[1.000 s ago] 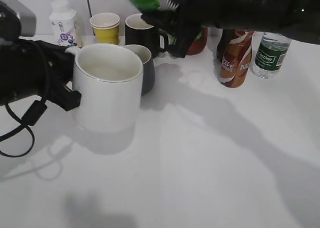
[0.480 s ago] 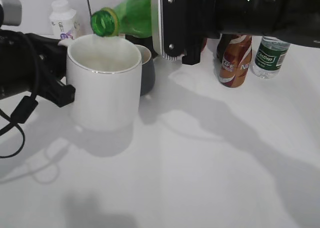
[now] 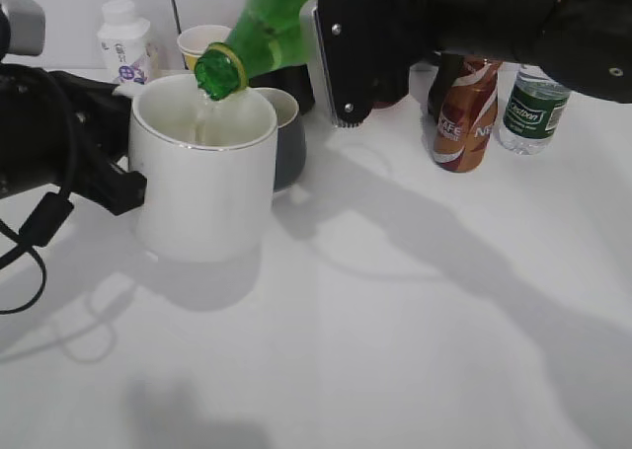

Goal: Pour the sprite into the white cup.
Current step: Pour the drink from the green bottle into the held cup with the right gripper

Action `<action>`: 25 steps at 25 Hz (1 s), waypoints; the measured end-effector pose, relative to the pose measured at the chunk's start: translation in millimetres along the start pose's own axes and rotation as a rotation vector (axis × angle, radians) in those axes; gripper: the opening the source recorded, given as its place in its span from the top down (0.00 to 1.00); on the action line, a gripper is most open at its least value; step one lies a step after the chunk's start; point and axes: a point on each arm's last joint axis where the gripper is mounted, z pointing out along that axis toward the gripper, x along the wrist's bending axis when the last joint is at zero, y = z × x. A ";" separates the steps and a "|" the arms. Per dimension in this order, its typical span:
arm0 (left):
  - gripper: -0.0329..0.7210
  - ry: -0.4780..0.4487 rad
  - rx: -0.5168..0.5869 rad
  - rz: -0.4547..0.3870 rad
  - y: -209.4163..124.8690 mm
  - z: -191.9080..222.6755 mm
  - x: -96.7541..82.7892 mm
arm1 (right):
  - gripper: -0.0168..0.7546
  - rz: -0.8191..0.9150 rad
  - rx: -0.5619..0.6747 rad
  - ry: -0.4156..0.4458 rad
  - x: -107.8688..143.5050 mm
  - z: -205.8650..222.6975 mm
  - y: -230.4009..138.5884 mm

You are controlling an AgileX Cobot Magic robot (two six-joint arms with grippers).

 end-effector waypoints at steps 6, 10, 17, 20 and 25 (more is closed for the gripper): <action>0.90 0.000 0.000 0.000 0.0 0.0 0.0 | 0.44 -0.063 0.001 -0.060 -5.6 -0.1 0.2; 0.90 0.000 0.002 0.000 -0.2 0.0 0.0 | 0.44 -0.072 0.003 -0.061 -5.7 -0.1 0.0; 0.90 0.000 0.003 0.000 -0.3 0.0 0.0 | 0.44 -0.061 0.007 -0.063 -5.9 -0.1 -0.4; 0.90 0.000 0.003 0.000 -0.3 0.0 0.0 | 0.44 -0.004 0.006 -0.063 -5.8 -0.1 -0.5; 0.90 0.000 -0.001 0.000 0.1 0.0 0.0 | 0.44 0.160 0.014 -0.032 -1.8 -0.3 -1.3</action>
